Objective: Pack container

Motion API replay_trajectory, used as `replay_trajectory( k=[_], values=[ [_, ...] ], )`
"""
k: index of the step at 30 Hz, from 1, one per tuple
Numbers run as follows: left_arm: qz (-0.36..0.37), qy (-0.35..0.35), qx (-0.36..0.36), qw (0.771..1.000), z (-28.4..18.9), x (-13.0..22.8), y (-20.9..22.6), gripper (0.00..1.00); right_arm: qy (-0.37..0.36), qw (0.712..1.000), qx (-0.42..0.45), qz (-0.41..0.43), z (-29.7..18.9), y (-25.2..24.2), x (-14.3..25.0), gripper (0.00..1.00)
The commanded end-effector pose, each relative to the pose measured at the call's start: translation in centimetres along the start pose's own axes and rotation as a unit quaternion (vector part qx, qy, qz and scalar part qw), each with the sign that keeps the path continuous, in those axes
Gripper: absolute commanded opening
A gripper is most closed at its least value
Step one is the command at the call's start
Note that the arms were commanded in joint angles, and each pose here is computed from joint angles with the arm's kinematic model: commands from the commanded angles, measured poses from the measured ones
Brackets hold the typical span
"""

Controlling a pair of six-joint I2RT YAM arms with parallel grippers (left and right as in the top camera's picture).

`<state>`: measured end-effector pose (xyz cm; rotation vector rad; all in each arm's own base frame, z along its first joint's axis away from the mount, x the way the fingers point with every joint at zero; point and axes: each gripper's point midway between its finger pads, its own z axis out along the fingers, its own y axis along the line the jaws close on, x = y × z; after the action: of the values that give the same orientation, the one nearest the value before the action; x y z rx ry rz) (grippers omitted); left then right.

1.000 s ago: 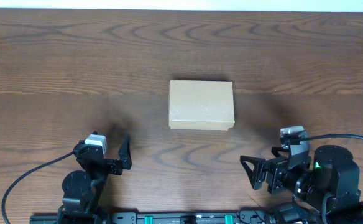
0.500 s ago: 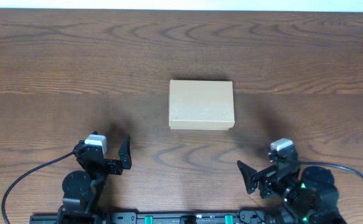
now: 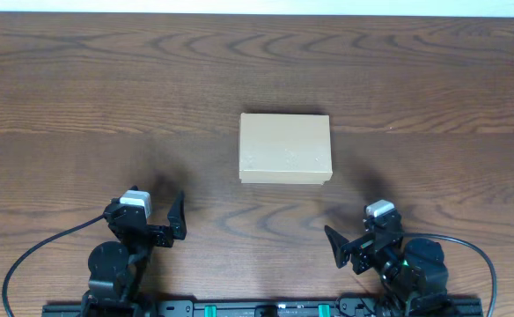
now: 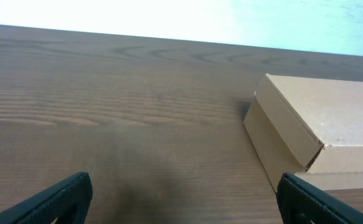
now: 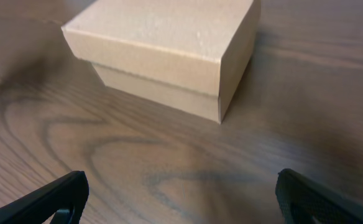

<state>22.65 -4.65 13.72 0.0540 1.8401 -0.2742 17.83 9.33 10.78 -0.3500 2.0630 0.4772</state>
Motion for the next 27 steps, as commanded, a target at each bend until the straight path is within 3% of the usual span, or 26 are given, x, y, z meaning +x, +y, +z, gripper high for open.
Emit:
replay_trajectory(
  k=[1,27],
  values=[
    [-0.003,0.009,-0.007,1.0,0.31,1.03,0.39,0.95,0.002,1.0,-0.022,-0.005,0.74,0.59,0.92,0.99],
    [-0.003,0.009,-0.007,1.0,0.31,1.04,0.4,0.95,0.0,1.0,-0.02,0.001,0.73,0.53,0.84,0.99]
  ],
)
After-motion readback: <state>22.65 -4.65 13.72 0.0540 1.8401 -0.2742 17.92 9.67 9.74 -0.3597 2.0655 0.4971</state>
